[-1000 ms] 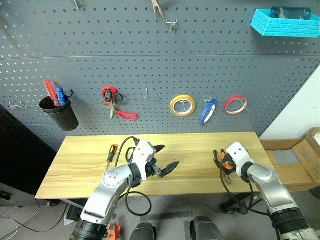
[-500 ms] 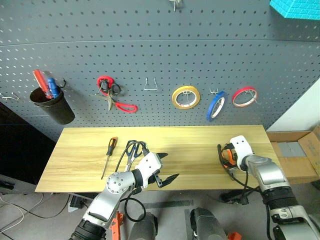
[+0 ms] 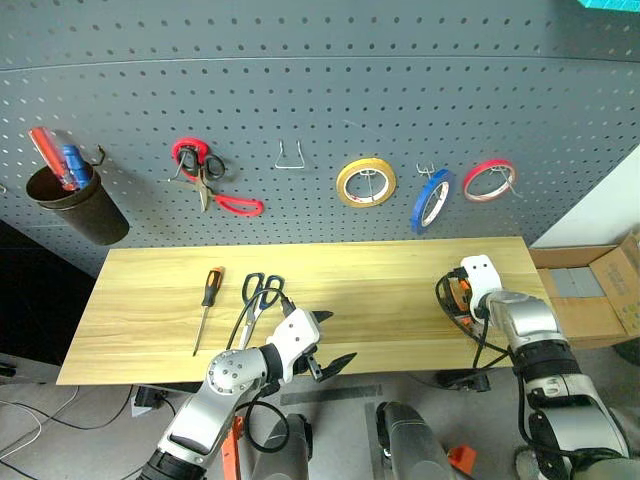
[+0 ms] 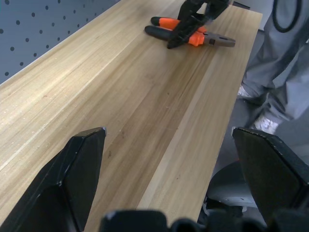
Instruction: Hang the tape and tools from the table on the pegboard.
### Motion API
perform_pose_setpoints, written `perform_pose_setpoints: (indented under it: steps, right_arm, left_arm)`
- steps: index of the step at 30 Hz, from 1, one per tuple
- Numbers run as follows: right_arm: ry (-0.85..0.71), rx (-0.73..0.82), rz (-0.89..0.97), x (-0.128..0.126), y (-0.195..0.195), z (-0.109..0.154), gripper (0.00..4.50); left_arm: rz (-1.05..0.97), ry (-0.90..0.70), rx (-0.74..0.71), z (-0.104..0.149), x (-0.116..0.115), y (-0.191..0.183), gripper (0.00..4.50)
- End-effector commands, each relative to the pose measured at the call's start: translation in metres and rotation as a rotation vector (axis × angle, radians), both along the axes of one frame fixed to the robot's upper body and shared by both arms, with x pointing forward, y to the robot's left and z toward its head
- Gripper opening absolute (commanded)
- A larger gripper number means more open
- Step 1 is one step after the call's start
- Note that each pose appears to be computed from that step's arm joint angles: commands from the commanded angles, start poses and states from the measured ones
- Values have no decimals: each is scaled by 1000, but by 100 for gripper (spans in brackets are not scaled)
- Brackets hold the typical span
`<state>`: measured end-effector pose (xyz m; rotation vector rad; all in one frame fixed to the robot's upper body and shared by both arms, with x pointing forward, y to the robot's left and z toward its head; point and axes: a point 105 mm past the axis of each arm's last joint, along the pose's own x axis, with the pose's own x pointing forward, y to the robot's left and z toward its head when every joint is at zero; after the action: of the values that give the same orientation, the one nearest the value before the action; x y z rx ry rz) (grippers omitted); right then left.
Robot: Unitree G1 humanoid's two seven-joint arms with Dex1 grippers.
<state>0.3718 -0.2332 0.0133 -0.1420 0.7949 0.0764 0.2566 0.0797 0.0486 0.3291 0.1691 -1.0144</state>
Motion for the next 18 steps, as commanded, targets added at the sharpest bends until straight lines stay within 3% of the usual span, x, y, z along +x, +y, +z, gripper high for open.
perform_pose_setpoints:
  steps: [1,5,8,12,18]
  right_arm:
    - [51,-19,-45,-5,-12,-13,449]
    - [60,-44,-26,-4,-16,-14,449]
    - [60,-40,-22,-4,-17,-15,391]
    - [55,-23,-17,-4,-14,-15,272]
    - [31,-29,32,-4,-7,-12,272]
  left_arm:
    - [-11,-36,-32,13,-2,-5,450]
    - [-25,-39,-48,17,-3,-8,450]
    - [-22,-39,-51,18,-2,-8,450]
    - [-23,-41,-53,18,0,-8,450]
    - [-20,-50,-54,20,3,-8,450]
